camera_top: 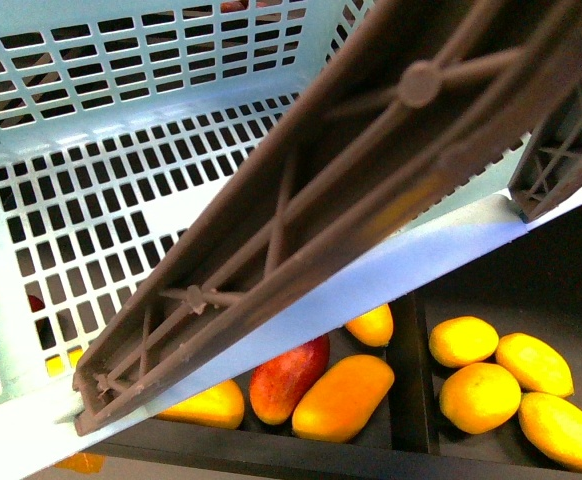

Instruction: Pick lemon and mango into basket

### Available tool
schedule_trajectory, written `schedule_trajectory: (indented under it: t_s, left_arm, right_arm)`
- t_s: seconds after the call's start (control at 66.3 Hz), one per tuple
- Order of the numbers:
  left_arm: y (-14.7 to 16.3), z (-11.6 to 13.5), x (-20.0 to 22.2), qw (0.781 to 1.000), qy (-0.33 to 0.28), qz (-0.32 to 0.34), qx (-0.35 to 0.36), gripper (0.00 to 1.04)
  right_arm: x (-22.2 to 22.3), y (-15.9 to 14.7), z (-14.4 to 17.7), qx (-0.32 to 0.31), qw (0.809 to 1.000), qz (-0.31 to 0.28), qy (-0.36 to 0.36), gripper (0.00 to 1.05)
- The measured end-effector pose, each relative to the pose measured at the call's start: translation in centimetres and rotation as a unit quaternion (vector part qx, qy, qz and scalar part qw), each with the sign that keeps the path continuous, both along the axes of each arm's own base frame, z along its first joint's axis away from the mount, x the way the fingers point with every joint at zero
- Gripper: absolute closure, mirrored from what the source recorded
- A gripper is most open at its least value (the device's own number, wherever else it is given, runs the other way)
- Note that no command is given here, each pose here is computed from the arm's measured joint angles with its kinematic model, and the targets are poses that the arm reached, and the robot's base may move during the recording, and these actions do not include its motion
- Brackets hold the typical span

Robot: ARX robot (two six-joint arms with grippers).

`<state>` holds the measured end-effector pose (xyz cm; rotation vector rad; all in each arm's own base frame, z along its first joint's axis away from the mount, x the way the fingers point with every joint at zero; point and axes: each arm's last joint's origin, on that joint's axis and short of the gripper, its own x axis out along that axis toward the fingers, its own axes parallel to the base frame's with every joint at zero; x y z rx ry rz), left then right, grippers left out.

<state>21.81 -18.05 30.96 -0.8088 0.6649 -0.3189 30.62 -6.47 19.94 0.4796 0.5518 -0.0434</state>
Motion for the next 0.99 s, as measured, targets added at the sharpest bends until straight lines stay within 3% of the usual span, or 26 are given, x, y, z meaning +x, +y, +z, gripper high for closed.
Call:
schedule_trajectory:
  t_s: [0.151,0.422,0.754,0.995]
  left_arm:
    - [0.0,0.0,0.0,1.0,0.0,0.0,0.0,1.0]
    - [0.0,0.0,0.0,1.0,0.0,0.0,0.0,1.0]
    - [0.0,0.0,0.0,1.0,0.0,0.0,0.0,1.0]
    - [0.0,0.0,0.0,1.0,0.0,0.0,0.0,1.0]
  right_arm:
    - [-1.4,2.5,3.9,-0.006,0.997,0.04,-0.059,0.42]
    - [-2.4,8.6,8.0,0.01,0.987,0.114,-0.116,0.42]
    - [-3.6,15.9,8.3,0.024,0.975,0.192,-0.112,0.42]
    - [-4.3,18.5,7.4,0.039,0.97,0.223,-0.09,0.42]
